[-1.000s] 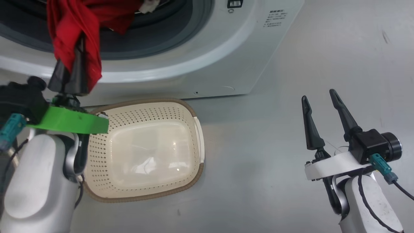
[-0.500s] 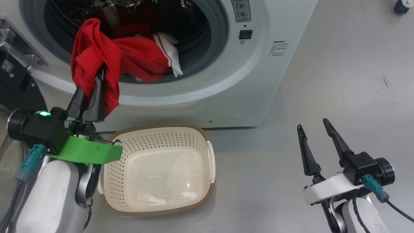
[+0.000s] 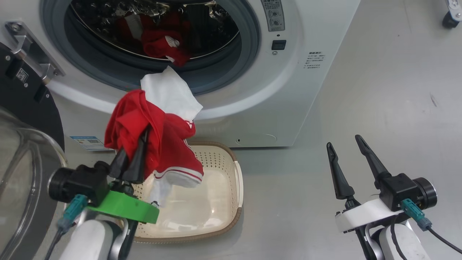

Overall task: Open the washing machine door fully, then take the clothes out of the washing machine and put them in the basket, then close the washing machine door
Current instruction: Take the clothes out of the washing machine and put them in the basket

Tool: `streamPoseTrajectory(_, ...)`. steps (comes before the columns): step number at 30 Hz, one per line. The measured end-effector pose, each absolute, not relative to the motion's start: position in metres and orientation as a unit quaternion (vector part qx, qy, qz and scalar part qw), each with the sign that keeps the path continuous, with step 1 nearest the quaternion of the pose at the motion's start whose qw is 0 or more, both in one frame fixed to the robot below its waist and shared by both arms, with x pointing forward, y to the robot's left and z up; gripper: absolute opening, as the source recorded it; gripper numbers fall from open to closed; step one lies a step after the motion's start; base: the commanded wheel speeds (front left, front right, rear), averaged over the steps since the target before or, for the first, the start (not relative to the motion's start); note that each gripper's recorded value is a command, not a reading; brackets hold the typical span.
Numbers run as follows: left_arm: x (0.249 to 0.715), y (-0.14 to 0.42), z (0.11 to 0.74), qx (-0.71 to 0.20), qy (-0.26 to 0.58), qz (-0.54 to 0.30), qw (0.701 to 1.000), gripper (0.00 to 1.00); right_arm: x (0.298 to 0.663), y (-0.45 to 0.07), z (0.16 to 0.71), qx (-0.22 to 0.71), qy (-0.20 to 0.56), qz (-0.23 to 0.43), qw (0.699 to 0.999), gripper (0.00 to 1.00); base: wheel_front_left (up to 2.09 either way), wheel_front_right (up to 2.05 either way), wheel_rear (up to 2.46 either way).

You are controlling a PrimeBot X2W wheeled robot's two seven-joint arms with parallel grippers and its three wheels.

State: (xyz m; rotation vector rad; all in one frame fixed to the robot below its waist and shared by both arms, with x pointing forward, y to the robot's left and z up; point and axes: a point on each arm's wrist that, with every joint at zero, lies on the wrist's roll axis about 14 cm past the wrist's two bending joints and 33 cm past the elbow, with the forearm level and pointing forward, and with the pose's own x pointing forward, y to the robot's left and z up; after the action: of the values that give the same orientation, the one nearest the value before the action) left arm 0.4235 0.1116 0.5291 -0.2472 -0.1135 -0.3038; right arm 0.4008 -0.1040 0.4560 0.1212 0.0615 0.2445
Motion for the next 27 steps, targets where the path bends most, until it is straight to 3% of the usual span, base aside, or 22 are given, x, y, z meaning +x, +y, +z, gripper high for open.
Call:
streamPoseTrajectory(17, 0.404, 0.078, 0.377, -0.185, 0.21, -0.151, 0.948, 0.0, 0.414, -0.118, 0.442, 0.061, 0.043, 0.103, 0.992, 1.0, 0.0, 0.0, 0.0)
streamPoseTrajectory(27, 0.438, 0.064, 0.326, -0.175, 0.268, -0.153, 0.935, 0.0, 0.427, -0.134, 0.423, 0.055, 0.061, 0.079, 0.993, 1.0, 0.0, 0.0, 0.0)
